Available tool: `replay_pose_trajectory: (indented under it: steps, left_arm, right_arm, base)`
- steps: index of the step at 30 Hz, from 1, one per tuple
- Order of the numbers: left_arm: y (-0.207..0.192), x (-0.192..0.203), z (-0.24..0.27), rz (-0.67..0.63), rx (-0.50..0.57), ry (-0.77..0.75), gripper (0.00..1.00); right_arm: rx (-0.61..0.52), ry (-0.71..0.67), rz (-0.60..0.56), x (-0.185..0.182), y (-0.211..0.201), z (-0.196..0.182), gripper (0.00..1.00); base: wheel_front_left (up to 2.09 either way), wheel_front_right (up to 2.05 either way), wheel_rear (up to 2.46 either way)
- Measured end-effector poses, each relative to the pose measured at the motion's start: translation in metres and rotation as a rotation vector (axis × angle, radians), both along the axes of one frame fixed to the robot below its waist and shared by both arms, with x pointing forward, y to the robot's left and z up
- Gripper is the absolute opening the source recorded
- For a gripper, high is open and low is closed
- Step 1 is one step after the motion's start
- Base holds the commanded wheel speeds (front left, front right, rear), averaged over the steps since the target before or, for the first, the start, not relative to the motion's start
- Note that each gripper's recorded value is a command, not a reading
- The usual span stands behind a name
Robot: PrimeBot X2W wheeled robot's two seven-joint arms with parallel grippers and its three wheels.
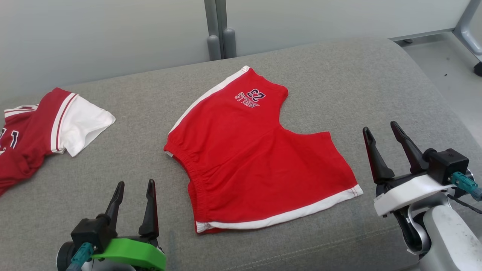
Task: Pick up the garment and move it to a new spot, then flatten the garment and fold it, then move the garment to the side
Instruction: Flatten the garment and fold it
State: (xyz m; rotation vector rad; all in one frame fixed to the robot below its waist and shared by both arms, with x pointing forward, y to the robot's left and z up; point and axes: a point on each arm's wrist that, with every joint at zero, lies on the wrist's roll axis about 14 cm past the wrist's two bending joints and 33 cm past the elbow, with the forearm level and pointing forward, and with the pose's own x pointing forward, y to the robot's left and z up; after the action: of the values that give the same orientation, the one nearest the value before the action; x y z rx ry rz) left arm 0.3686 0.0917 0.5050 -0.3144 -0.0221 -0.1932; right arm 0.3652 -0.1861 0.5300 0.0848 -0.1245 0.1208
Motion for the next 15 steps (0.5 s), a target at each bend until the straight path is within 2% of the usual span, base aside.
replay_pose_trajectory:
  steps: [15]
  left_arm:
    - [0.0042, -0.0029, 0.0005, 0.018, 0.011, -0.005, 1.00]
  right_arm:
    - [0.009, 0.003, 0.001, 0.0026, 0.0035, -0.0016, 1.00]
  base:
    - [0.00, 0.00, 0.00]
